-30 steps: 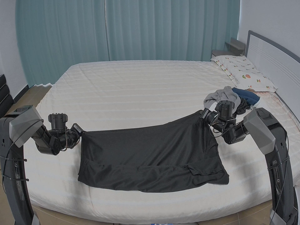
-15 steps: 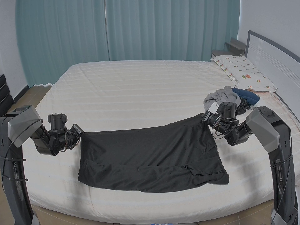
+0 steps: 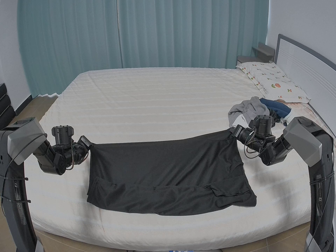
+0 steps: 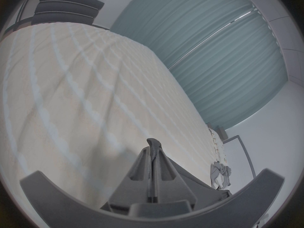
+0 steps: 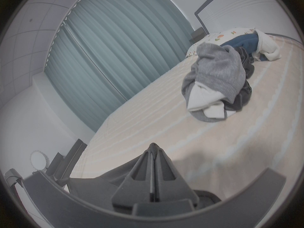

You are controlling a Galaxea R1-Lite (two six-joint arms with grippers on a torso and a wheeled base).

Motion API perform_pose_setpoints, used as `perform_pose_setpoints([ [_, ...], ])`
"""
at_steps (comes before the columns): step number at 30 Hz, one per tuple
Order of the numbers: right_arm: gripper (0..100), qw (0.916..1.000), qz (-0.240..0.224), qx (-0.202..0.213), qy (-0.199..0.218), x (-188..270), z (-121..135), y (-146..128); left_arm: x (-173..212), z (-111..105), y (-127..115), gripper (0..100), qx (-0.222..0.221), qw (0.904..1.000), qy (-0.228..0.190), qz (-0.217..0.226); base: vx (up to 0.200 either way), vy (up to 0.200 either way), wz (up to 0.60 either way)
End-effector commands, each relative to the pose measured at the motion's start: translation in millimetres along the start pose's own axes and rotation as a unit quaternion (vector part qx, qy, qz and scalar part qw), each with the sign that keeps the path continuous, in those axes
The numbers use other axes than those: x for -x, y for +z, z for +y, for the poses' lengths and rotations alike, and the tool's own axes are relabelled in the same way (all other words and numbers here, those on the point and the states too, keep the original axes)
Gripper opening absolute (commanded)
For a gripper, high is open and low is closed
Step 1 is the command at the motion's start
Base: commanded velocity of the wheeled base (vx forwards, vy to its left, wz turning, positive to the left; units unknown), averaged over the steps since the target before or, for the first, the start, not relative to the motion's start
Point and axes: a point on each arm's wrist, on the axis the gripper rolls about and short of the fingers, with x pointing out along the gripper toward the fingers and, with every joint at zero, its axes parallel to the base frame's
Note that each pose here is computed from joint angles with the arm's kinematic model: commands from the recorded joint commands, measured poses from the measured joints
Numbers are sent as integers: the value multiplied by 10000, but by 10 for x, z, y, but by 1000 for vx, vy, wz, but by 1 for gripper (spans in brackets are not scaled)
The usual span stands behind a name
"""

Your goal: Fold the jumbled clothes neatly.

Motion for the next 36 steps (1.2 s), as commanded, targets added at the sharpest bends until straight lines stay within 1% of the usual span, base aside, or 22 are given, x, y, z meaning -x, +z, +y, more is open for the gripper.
perform_pose_setpoints([
  [1, 0, 9999, -108, 20, 64, -63, -34, -49, -22, -21, -9, 0, -10, 9998, -128, -117, 0, 0, 0],
  [4, 0, 9999, -96, 18, 55, -69, -51, -71, -32, -35, -47, 0, -22, 9998, -153, -83, 0, 0, 0],
  [11, 0, 10000, -61, -29, -14, -46, -84, -86, -37, -22, -48, 0, -16, 9999, -132, -85, 0, 0, 0],
  [20, 0, 9998, 114, -79, -139, 140, -143, -106, 60, 30, -100, 0, 27, 10000, -26, 58, 0, 0, 0],
  [22, 0, 9996, 196, -70, -193, 179, -171, -135, 76, 54, -115, 0, 1, 10000, 18, 87, 0, 0, 0],
  [25, 0, 9992, 379, -53, -119, 257, -169, -159, 131, 63, -112, 0, -1, 9999, 60, 127, 0, 0, 0],
  [26, 0, 9983, 574, 1, -58, 327, -201, -197, 185, 79, -95, 0, 20, 9998, 36, 194, 0, 0, 0],
  [27, 0, 9979, 648, 71, -42, 371, -232, -202, 215, 93, -88, 0, -6, 9997, 7, 256, 0, 0, 0],
  [29, 0, 9964, 817, 199, -60, 438, -280, -258, 272, 130, -93, 0, -135, 9992, -6, 369, 0, 0, 0],
  [32, 0, 9946, 964, 368, -142, 499, -334, -328, 314, 199, -143, 0, -446, 9978, 89, 490, 0, 0, 0],
  [34, 0, 9924, 1114, 469, -234, 562, -394, -396, 343, 282, -224, 0, -820, 9942, 226, 662, 0, 0, 0],
  [36, 0, 9907, 1203, 561, -290, 603, -432, -435, 364, 313, -281, 0, -1035, 9908, 305, 816, 0, 0, 0],
])
